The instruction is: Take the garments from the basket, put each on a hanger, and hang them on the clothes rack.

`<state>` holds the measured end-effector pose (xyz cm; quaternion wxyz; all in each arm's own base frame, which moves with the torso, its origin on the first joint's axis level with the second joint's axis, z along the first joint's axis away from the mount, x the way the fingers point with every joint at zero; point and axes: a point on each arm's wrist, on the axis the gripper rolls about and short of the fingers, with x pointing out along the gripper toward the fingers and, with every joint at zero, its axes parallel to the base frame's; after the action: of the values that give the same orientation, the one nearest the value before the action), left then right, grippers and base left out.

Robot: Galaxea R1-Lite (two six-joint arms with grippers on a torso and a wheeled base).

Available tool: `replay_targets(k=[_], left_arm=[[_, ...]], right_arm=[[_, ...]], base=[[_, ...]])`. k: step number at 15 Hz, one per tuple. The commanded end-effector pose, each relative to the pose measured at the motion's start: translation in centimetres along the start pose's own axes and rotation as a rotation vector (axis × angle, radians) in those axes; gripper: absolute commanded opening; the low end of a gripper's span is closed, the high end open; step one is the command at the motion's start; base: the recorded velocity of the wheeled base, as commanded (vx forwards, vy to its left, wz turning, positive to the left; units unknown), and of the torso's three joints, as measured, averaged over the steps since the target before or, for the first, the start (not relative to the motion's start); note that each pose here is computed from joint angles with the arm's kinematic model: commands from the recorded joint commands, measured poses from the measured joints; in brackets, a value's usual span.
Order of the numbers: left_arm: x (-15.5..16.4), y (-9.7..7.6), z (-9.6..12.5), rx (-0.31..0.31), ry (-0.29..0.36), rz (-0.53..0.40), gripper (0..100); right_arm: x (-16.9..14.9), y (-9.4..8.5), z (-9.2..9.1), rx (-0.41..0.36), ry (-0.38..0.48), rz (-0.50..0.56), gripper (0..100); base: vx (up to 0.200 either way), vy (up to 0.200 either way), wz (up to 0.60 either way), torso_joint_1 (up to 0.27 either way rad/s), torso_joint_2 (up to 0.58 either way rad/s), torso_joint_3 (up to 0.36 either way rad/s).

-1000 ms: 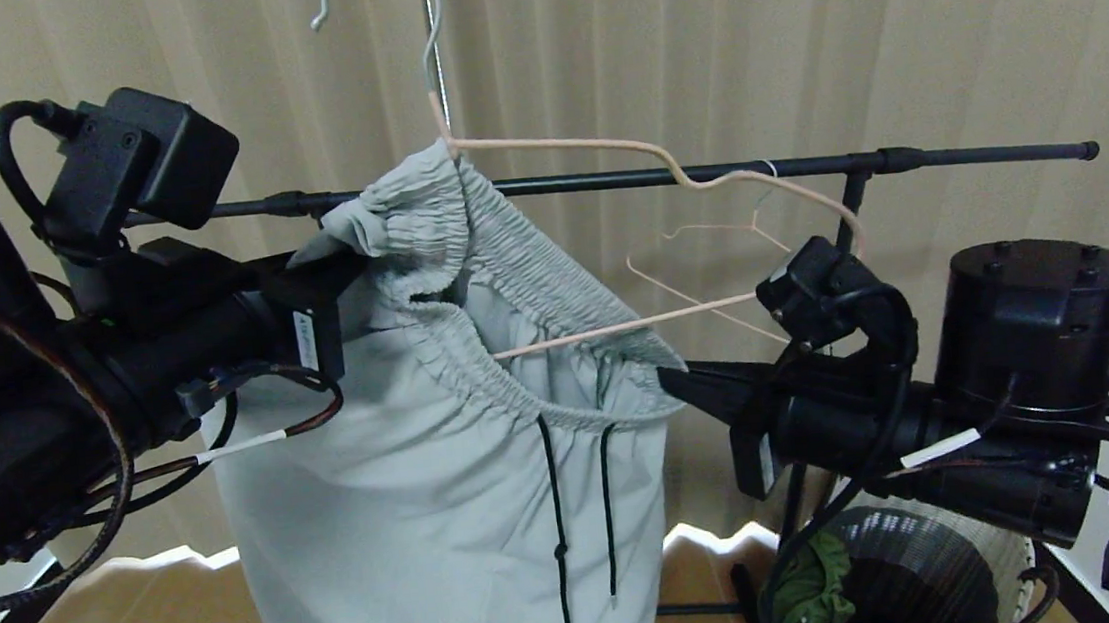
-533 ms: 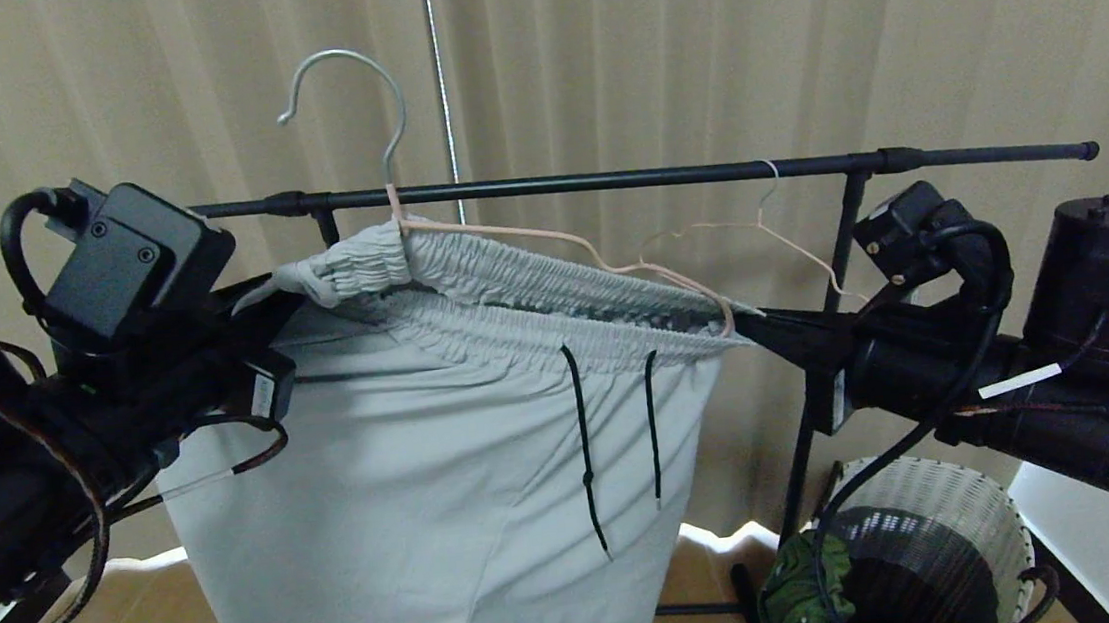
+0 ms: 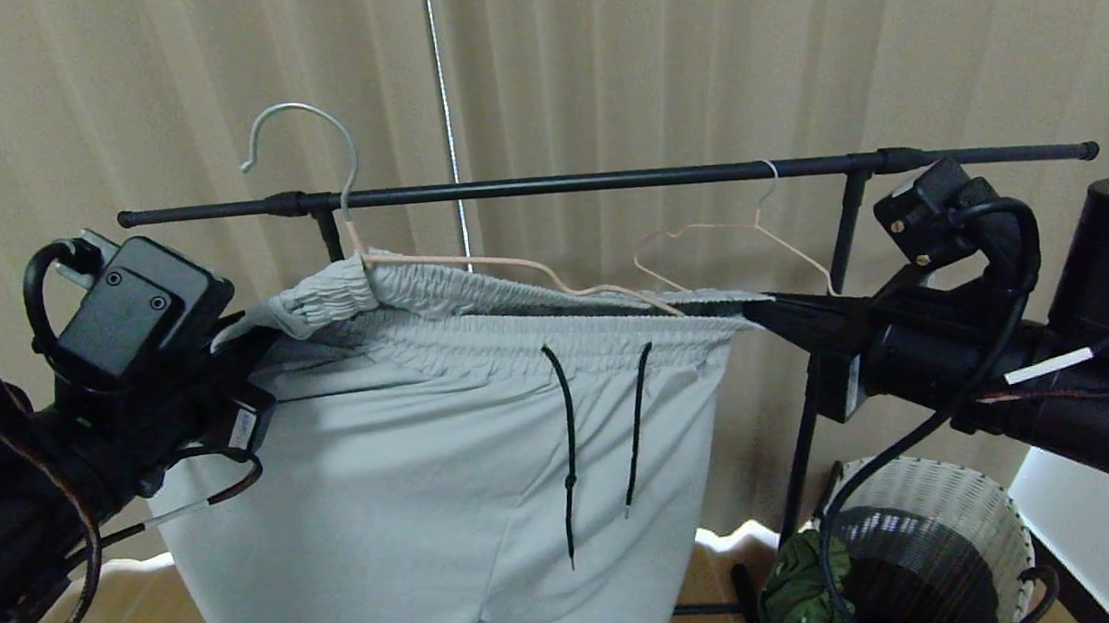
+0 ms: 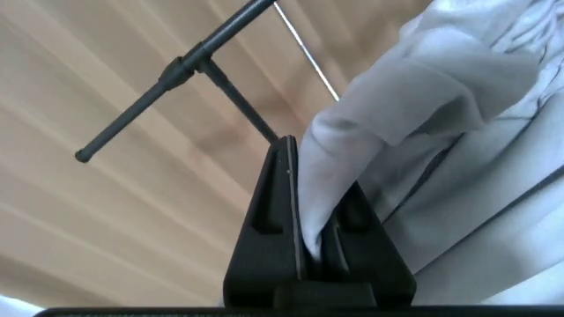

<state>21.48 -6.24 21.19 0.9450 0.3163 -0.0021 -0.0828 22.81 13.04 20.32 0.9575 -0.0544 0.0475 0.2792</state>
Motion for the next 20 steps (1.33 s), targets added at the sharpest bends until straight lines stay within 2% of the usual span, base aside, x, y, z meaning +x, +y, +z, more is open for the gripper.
replay_targets(k=[1,3,6,7,9,10,13,14,16,19,20], left_arm=[[0.1,-0.1,-0.3,0.009,0.015,-0.003,0],[0.3,-0.4,-0.7,0.053,0.031,-0.013,0],[0.6,-0.7,-0.8,0.064,0.038,-0.025,0],[0.8,-0.8,-0.8,0.067,0.04,-0.03,0],[1.0,-0.8,-0.4,0.061,0.035,-0.015,0],[1.2,-0.6,0.1,0.055,0.024,-0.004,0],[1.3,-1.2,0.4,0.013,0.015,-0.022,0],[1.3,-1.6,0.4,-0.017,0.015,-0.038,0],[1.5,-1.9,0.2,-0.034,0.023,-0.051,0],[1.6,-2.4,0.3,-0.039,0.021,-0.069,0],[1.5,-2.8,0.5,-0.037,0.011,-0.085,0]], right_arm=[[-0.3,0.2,0.6,-0.003,-0.016,0.005,0],[-1.2,1.1,1.5,-0.006,-0.01,0.046,0],[-2.5,3.6,1.9,-0.024,0.049,0.151,0],[-2.5,4.2,1.7,-0.03,0.071,0.175,100],[-2.5,4.9,1.3,-0.037,0.111,0.202,100],[-2.0,5.4,0.5,-0.059,0.141,0.221,100],[-0.8,6.0,-0.2,-0.143,0.16,0.24,100],[0.1,6.5,-0.1,-0.177,0.149,0.239,100],[1.6,7.3,0.8,-0.206,0.109,0.21,100],[2.7,8.6,2.0,-0.221,0.069,0.204,100],[3.5,8.9,2.0,-0.259,0.066,0.201,100]], base=[[0.0,0.0,0.0,0.0,0.0,0.0],[0.0,0.0,0.0,0.0,0.0,0.0],[0.0,0.0,0.0,0.0,0.0,0.0],[0.0,0.0,0.0,0.0,0.0,0.0],[0.0,0.0,0.0,0.0,0.0,0.0],[0.0,0.0,0.0,0.0,0.0,0.0],[0.0,0.0,0.0,0.0,0.0,0.0],[0.0,0.0,0.0,0.0,0.0,0.0],[0.0,0.0,0.0,0.0,0.0,0.0],[0.0,0.0,0.0,0.0,0.0,0.0],[0.0,0.0,0.0,0.0,0.0,0.0]])
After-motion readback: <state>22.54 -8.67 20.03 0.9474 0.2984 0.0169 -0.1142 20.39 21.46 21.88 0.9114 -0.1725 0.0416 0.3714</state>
